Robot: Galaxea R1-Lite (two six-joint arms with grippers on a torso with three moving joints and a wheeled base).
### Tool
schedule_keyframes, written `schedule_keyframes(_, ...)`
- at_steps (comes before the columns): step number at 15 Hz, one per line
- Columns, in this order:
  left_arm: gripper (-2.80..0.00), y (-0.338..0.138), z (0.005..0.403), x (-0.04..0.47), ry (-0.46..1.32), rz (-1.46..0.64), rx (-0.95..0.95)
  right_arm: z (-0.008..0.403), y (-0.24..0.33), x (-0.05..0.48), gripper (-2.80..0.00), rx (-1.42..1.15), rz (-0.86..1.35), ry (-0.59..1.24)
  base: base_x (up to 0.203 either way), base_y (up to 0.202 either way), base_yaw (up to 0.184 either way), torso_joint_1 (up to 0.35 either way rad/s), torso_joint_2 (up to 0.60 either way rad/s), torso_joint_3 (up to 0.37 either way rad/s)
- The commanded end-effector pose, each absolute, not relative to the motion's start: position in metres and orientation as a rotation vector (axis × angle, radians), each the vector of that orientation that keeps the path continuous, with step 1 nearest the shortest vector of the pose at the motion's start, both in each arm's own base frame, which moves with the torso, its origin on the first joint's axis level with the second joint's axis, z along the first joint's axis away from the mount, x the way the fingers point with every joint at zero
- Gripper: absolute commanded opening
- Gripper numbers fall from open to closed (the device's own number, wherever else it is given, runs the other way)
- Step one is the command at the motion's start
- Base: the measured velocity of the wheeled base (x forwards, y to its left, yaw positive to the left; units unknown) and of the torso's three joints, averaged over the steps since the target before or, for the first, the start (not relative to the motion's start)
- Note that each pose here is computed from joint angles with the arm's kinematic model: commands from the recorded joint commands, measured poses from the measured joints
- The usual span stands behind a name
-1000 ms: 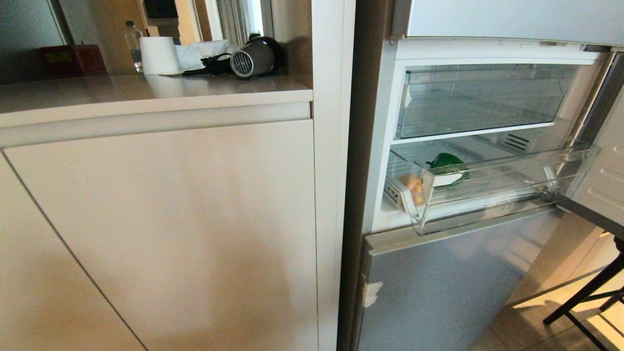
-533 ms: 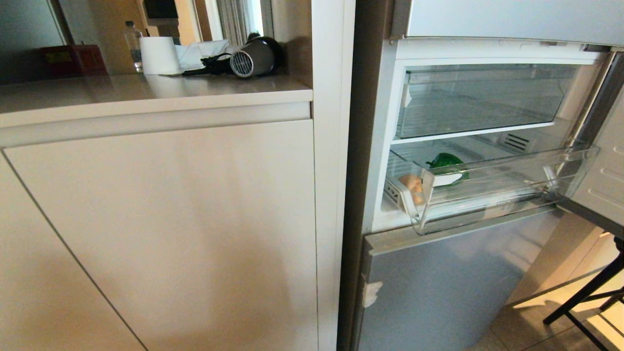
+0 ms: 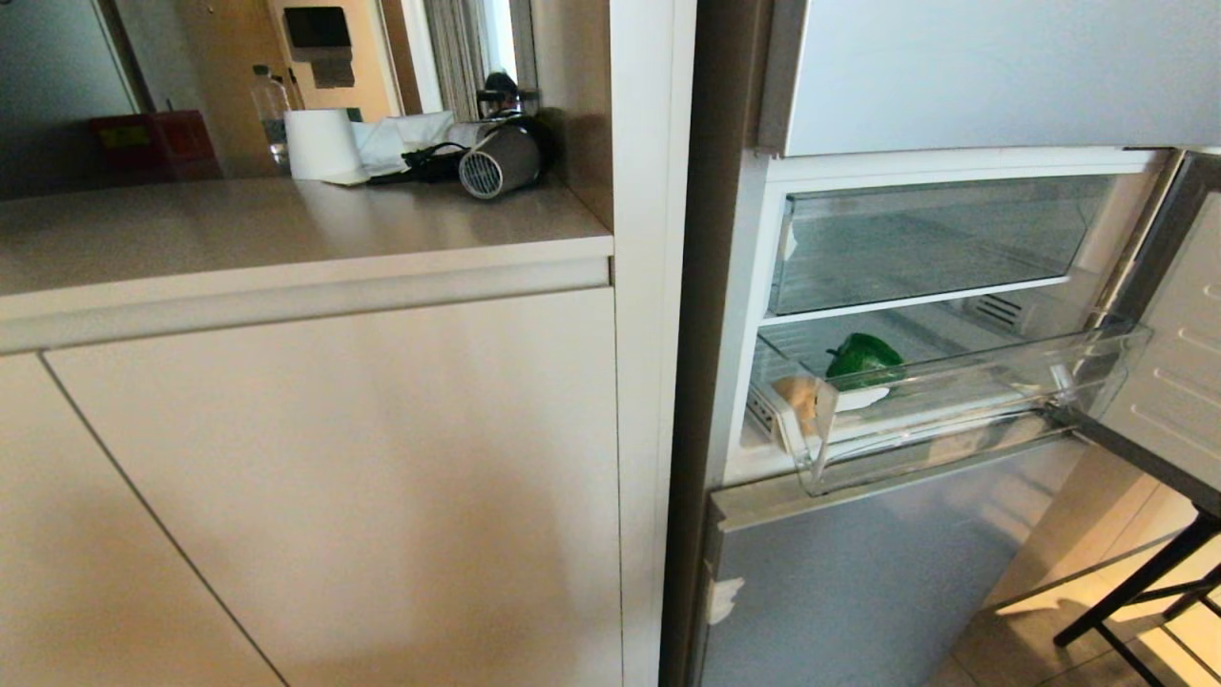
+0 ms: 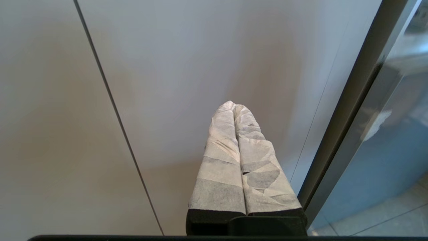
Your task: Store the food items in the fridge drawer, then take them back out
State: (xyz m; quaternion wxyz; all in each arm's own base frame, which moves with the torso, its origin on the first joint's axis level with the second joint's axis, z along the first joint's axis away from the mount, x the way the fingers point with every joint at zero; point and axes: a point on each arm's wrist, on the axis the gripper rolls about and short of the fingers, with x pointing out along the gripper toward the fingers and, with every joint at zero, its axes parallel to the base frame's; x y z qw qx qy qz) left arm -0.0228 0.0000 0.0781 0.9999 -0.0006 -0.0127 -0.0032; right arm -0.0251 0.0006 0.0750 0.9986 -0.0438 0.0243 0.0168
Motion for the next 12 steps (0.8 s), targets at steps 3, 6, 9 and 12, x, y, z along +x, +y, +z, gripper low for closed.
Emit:
schedule_keyframes(3,-2.80,0.0000,0.0751,-0.0221,-0.017,-0.006,-0.002,0.0751,0.0005,-0.0251,-2.80,-0.085,0.033,0.049,0.000,0.000,0.000,0.191,-0.54,-0.348)
schedule_keyframes(6,-2.80,0.0000,0.0751,-0.0221,-0.017,-0.006,-0.002,0.0751,0.0005,-0.0250,-2.80,-0.085,0.031,0.051,0.000,0.000,0.000,0.225,-0.58,-0.360)
schedule_keyframes(9,-2.80,0.0000,0.0751,-0.0221,-0.017,-0.006,-0.002,0.0751,0.0005,-0.0251,-2.80,-0.084,0.031,0.049,0.000,0.000,0.000,0.242,-0.61,-0.359)
schedule_keyframes(12,-2.80,0.0000,0.0751,-0.0221,-0.017,-0.006,-0.002,0.0751,0.0005,-0.0251,-2.80,-0.085,0.031,0.049,0.000,0.000,0.000,0.176,-0.42,-0.252)
